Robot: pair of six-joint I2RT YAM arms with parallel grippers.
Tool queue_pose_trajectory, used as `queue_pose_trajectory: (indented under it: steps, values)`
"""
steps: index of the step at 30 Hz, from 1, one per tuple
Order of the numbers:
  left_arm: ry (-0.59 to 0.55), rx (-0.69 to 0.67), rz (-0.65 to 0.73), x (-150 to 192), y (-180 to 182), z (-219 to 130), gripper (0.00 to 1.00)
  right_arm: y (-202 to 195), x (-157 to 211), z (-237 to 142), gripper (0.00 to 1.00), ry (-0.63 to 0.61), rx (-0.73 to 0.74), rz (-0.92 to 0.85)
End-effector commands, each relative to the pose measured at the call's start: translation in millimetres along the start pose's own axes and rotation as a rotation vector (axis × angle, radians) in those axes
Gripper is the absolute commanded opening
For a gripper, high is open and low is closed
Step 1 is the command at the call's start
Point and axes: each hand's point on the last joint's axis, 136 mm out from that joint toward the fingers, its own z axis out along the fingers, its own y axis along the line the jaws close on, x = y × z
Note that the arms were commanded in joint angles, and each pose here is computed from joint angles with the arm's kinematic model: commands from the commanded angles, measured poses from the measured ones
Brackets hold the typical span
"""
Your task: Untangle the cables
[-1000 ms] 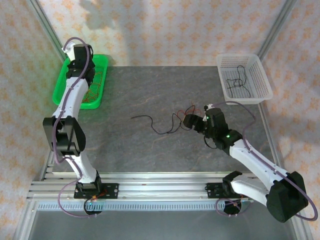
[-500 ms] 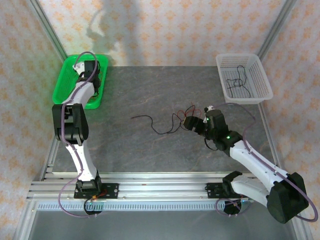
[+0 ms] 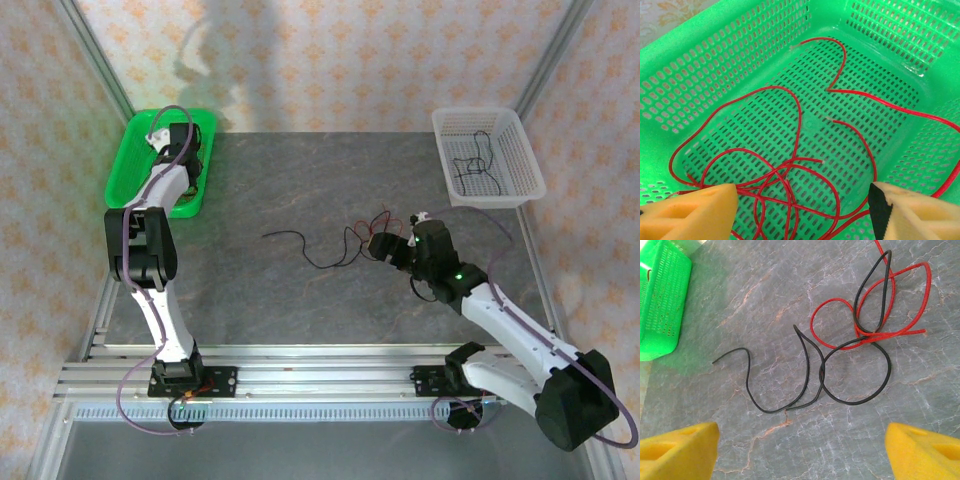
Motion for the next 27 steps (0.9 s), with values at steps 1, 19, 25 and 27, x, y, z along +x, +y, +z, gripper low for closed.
queue_pose_trajectory:
  steps: [1,19,25,27]
  values:
    - [-0.026,0.026,-0.024,-18,1,-26,0.72,-5,3,-2,0.85,-0.007,0.017,0.004]
    - [-0.082,0.378,0.032,-25,-77,-162,0.73,0,23,41,0.62,0.082,0.109,-0.032]
    - [-0.047,0.54,0.039,16,-99,-208,0.73,-12,11,71,0.43,0.106,0.249,-0.162]
    - [-0.031,0.584,0.041,29,-101,-220,0.73,-17,10,83,0.38,0.136,0.302,-0.232]
